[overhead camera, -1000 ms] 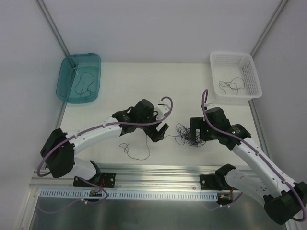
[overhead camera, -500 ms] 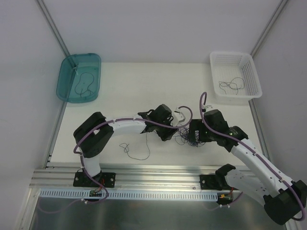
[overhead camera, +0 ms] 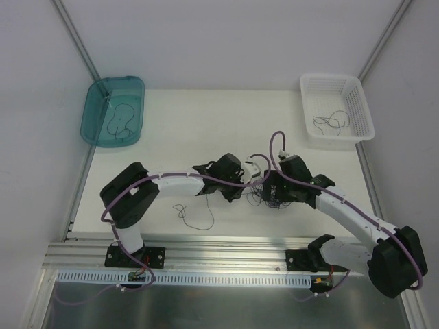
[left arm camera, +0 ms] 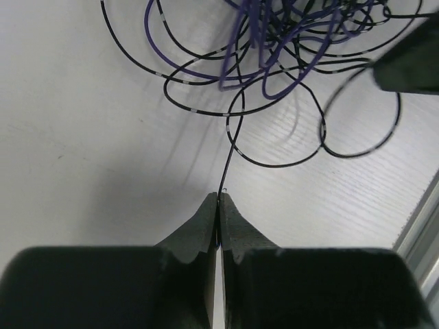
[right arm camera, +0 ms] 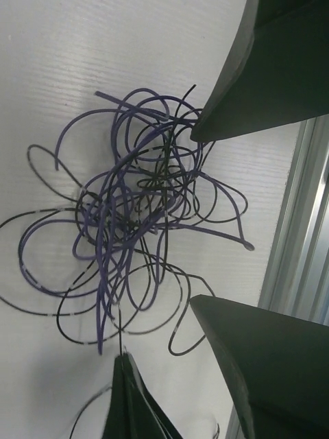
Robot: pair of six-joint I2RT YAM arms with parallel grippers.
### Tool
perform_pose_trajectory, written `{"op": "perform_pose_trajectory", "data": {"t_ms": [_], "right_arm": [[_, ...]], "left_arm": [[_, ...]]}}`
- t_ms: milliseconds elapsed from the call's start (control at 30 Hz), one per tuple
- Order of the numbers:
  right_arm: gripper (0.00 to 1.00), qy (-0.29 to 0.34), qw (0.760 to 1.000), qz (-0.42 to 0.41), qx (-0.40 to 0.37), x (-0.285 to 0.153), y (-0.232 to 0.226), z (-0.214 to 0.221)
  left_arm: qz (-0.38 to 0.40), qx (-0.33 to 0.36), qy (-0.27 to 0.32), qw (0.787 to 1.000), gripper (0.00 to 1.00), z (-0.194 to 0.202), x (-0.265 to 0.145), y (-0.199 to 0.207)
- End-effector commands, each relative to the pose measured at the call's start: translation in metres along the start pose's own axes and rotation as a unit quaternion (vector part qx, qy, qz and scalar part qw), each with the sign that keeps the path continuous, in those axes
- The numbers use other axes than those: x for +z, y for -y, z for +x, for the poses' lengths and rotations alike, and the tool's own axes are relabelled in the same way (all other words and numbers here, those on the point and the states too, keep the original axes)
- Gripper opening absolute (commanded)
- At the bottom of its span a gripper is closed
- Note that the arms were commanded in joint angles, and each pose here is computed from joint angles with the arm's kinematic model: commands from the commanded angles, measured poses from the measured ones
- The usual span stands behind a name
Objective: Untangle the cables
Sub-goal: Untie the cable.
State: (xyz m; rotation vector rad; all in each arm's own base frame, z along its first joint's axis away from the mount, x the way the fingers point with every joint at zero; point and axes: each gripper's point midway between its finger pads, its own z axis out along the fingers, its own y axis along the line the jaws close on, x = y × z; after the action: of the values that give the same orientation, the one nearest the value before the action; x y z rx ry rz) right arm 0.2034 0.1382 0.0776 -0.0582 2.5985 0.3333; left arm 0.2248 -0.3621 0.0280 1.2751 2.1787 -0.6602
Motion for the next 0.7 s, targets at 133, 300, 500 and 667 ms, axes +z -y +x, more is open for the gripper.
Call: {"op": "perform_pose_trajectory", "data": {"t_ms": [133,300,500,667], "right_arm": [[0.76,-0.011,0.999,0.042,0.021,0.026,0.005,-0.005],[0.26,-0.005,0.997,0.077,0.029,0.029,0.021,-0.005],[0.01,0.023,0.994,0.097,0.042,0.013,0.037,-0.013],[0.01,0.037,0.991,0.112,0.062,-0.003,0.054,-0.019]], "left_arm": [[-0.012,-0.006,0.095,0.995,0.0,-0.041,-0.055,0.013],[-0.045,-0.048,0.126,0.99,0.0,-0.037,-0.094,0.002],[-0.11,-0.138,0.152,0.973,0.0,-0.013,-0.148,-0.042],[-0.199,-0.212,0.168,0.942,0.0,0.009,-0.205,-0.083]]}}
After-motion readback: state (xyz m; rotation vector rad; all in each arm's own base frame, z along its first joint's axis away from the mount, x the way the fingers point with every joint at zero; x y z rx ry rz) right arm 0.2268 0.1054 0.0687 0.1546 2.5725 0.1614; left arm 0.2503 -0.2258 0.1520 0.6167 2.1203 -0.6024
